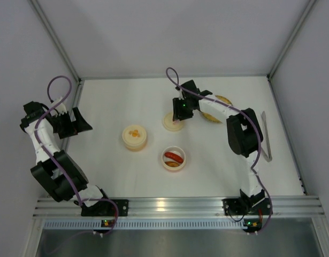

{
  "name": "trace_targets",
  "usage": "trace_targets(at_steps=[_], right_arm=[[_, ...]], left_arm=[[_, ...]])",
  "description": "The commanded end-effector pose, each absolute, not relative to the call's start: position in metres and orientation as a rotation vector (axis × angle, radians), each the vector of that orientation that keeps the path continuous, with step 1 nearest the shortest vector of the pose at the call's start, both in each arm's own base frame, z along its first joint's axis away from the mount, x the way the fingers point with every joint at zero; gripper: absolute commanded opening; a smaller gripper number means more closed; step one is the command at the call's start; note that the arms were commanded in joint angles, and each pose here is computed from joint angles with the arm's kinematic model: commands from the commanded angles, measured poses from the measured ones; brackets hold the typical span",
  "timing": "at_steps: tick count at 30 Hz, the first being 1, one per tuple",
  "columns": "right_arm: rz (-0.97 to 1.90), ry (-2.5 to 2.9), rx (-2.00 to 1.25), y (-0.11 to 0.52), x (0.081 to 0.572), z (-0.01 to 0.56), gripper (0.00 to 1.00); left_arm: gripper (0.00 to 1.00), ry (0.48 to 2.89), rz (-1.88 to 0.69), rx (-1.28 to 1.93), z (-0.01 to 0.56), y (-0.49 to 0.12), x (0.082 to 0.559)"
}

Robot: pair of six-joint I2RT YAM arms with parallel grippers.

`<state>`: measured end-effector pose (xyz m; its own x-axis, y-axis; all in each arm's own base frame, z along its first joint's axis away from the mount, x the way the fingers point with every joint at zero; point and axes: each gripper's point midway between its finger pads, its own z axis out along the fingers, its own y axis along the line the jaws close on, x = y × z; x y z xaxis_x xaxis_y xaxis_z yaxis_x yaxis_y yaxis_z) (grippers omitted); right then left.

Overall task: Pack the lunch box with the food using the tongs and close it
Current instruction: Pick up the box lid from the center of the board.

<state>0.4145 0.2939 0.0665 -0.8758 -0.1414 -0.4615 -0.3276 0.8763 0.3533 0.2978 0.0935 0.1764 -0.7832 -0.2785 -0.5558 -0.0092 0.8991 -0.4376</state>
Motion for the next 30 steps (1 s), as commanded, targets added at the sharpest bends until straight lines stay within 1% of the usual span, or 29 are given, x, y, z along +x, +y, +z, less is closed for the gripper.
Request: trace_targets(at_steps=[1, 3, 4, 8, 11, 17, 19, 20, 22, 24, 27, 28, 30], right_arm=[[0.679, 2.506, -0.354, 0.322, 0.435, 0.087, 0.41], [0.687, 2.499, -0.367, 0.327, 0.435, 0.088, 0.38], [0.685, 2.502, -0.372, 0.328, 0.435, 0.085, 0.35], [0.686, 2.517, -0.384, 0.333, 0.436, 0.078, 0.30], [0.638, 2.533, -0.381, 0.327, 0.438, 0.069, 0.24], [0.516, 2.533, -0.385, 0.312, 0.443, 0.068, 0.17], [0.463, 2.536, -0.384, 0.305, 0.445, 0.068, 0.11], [0.448, 2.527, -0.405, 0.304, 0.445, 0.070, 0.05], [0.434, 2.525, -0.425, 0.301, 0.443, 0.074, 0.00], [0.455, 2.512, -0.470, 0.302, 0.438, 0.081, 0.00], [0.506, 2.449, -0.568, 0.303, 0.428, 0.111, 0.00], [0.524, 2.394, -0.597, 0.301, 0.424, 0.137, 0.00], [0.509, 2.342, -0.718, 0.295, 0.411, 0.154, 0.00]], left_arm=[[0.98, 2.396, -0.528, -0.179, 0.179, 0.096, 0.303], [0.98, 2.399, -0.526, -0.183, 0.178, 0.097, 0.303], [0.98, 2.402, -0.527, -0.183, 0.177, 0.096, 0.303], [0.98, 2.399, -0.528, -0.187, 0.178, 0.098, 0.305], [0.98, 2.397, -0.526, -0.187, 0.179, 0.098, 0.305], [0.98, 2.392, -0.530, -0.185, 0.181, 0.097, 0.305], [0.98, 2.387, -0.528, -0.185, 0.182, 0.097, 0.306], [0.98, 2.384, -0.528, -0.185, 0.183, 0.097, 0.306], [0.98, 2.380, -0.528, -0.182, 0.185, 0.097, 0.306], [0.98, 2.381, -0.526, -0.181, 0.185, 0.097, 0.305], [0.98, 2.371, -0.516, -0.170, 0.189, 0.097, 0.306], [0.98, 2.369, -0.516, -0.159, 0.190, 0.096, 0.306], [0.98, 2.362, -0.517, -0.152, 0.192, 0.095, 0.306]])
